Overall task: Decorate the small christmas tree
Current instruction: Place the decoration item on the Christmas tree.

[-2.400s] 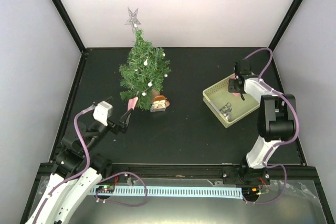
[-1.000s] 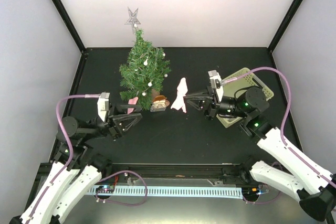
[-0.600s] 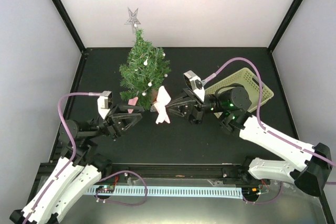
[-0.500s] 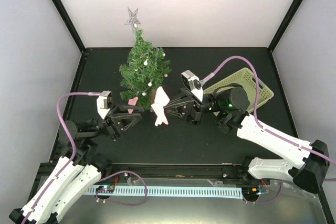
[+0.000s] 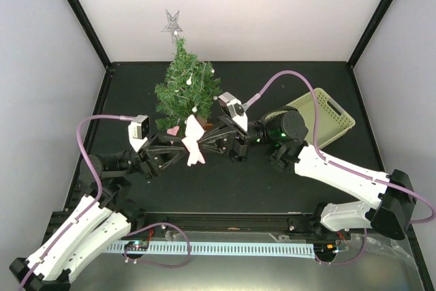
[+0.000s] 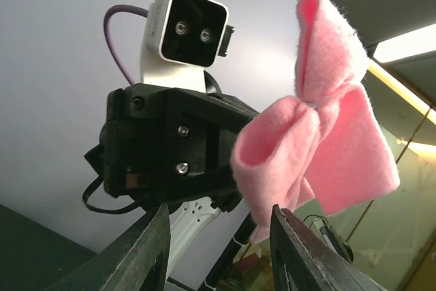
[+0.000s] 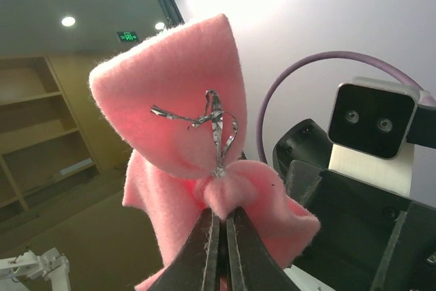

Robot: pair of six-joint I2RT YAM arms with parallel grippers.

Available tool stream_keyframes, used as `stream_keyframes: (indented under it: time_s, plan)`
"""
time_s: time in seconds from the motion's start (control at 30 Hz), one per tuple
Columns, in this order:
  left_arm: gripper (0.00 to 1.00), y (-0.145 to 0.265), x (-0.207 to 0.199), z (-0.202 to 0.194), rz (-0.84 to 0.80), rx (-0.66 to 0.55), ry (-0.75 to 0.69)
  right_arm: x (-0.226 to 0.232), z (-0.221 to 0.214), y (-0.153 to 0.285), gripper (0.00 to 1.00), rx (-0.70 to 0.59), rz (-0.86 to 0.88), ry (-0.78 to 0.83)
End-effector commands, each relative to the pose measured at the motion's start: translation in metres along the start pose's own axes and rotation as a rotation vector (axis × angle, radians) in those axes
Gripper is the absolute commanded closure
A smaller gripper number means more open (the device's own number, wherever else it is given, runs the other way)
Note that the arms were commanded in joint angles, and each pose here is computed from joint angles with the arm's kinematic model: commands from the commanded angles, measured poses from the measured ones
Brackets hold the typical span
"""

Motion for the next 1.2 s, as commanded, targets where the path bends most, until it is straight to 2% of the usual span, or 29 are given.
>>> stream_keyframes:
  time_s: [0.0, 0.33, 0.57, 0.87, 0.93, 1.03, 1.1, 1.17]
  plan:
    - [0.59, -0.003, -0.025, 0.012, -0.078, -0.036, -0.061, 0.009, 0.009, -0.006, 0.96, -0.025, 0.034, 0.035]
    - [0.59, -0.005, -0.028, 0.014, -0.099, -0.043, -0.045, 0.006, 0.003, -0.009, 0.95, -0.022, 0.026, 0.029]
    - [0.70, -0.004, -0.028, 0.012, -0.102, -0.045, -0.038, 0.001, -0.002, -0.009, 0.94, -0.016, 0.011, 0.014]
    - [0.71, -0.002, -0.026, 0.010, -0.092, -0.052, -0.027, -0.005, -0.008, -0.008, 0.94, -0.010, -0.005, 0.004]
    - [0.77, -0.002, -0.025, 0.009, -0.092, -0.057, -0.029, -0.005, -0.008, -0.007, 0.94, -0.011, -0.005, 0.004]
    - [0.97, 0.000, -0.025, 0.009, -0.088, -0.073, -0.037, -0.006, -0.010, -0.007, 0.93, -0.008, -0.010, 0.001]
    - [0.98, 0.002, -0.023, 0.008, -0.069, -0.076, -0.050, -0.008, -0.012, -0.005, 0.89, -0.008, -0.020, -0.003]
    - [0.98, 0.003, -0.021, 0.006, -0.045, -0.075, -0.072, -0.008, -0.015, -0.003, 0.81, -0.002, -0.042, -0.002]
Point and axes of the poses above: each gripper's point midway between its finger pads, its own y axis back along the fingers, its own x axis along the line the jaws close on, z = x × y, the point moved 6 cm from there along y, back along the fingers, and after that the axes turned 1 degree about y, right-handed, at the moved point
